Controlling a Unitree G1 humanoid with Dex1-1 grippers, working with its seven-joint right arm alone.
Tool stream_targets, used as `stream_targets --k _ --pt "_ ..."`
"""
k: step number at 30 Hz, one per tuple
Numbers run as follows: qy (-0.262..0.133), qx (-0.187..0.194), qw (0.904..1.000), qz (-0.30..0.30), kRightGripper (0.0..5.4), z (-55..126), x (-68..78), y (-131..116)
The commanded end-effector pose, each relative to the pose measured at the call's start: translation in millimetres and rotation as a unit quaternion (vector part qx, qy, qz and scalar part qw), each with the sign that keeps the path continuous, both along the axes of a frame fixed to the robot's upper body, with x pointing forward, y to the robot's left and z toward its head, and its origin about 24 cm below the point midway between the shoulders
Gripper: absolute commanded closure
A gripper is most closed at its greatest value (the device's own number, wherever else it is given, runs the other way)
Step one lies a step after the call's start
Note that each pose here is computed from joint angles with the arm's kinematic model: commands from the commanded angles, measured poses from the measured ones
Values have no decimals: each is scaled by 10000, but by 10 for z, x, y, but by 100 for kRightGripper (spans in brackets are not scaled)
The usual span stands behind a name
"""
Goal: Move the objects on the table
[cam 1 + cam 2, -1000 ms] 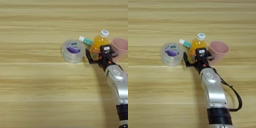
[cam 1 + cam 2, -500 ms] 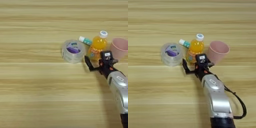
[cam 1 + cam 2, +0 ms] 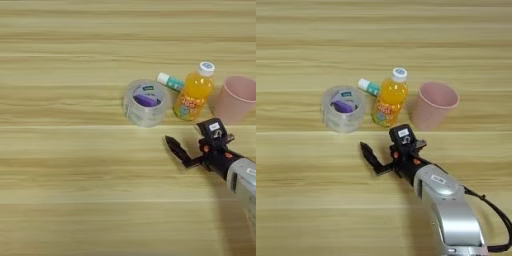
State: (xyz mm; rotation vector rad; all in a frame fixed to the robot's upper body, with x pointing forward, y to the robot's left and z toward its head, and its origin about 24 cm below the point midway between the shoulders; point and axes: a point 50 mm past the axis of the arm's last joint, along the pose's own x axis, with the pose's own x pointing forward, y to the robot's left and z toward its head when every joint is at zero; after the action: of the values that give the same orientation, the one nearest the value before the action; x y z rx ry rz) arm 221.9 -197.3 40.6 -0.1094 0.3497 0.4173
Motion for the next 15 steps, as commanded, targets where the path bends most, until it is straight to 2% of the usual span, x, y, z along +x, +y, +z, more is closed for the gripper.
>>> stream_targets --k 1,10,15 --pt "-723 -94 9966 385 4 306 68 50" --pt "-1194 150 9884 928 4 506 91 162" --pt "-1378 26 9822 1273 4 603 95 218"
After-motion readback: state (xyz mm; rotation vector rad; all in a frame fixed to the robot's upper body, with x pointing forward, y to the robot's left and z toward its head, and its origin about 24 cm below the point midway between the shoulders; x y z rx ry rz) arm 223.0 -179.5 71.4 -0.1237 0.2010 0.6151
